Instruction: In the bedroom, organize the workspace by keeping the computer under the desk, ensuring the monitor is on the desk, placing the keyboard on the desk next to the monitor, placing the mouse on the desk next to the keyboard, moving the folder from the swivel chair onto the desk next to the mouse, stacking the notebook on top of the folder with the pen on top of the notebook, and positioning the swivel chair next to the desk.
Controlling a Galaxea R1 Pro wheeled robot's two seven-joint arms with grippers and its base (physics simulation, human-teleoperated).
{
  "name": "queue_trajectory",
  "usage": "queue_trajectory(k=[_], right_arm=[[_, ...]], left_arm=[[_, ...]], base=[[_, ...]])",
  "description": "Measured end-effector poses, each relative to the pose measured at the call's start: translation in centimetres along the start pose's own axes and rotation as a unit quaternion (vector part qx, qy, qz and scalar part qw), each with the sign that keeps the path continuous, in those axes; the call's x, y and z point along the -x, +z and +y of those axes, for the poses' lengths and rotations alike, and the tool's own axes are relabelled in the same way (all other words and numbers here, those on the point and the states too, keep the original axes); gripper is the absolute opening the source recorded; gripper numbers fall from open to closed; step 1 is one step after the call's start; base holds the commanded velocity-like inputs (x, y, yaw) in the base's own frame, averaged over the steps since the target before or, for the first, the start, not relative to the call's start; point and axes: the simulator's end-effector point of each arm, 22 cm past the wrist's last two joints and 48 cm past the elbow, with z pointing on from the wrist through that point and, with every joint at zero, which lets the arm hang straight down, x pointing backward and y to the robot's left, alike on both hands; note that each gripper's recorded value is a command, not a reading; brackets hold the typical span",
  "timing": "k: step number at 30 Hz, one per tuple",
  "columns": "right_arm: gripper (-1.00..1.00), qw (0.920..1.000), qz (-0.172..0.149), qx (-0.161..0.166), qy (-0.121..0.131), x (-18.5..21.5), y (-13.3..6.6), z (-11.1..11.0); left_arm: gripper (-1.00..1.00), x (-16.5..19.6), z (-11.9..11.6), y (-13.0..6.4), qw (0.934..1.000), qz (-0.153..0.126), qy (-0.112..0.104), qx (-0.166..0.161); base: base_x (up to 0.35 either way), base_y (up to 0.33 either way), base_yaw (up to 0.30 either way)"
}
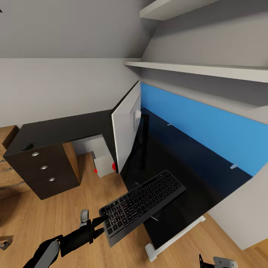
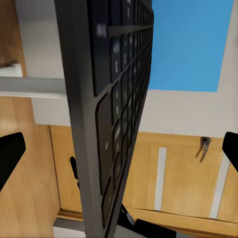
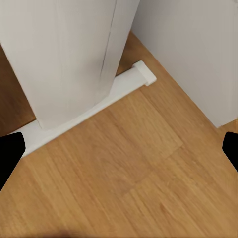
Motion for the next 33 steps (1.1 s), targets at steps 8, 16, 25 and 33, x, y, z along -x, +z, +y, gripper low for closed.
queue_trajectory(k=[8,16,25,33], right_arm=[[1.0,1.0,0.0,0.0,0.0,0.01,0.01,0.01],[1.0,1.0,0.0,0.0,0.0,0.01,0.01,0.01],[1.0,1.0,0.0,0.0,0.0,0.01,0.01,0.02],[1.0,1.0,0.0,0.001,-0.001,-0.02,0.01,-0.01]], left_arm=[[1.0,0.0,0.14,-0.07,1.0,0.0,-0.001,0.001],[1.0,-0.02,0.37,-0.15,1.0,-0.001,-0.005,0.003],[1.0,-0.02,0.44,-0.18,1.0,-0.002,-0.006,0.003],[1.0,-0.02,0.44,-0.18,1.0,-0.002,-0.006,0.003]], base=[[0.02,-0.027,0.0],[0.003,-0.004,0.0],[0.0,0.0,0.0],[0.0,0.0,0.0]])
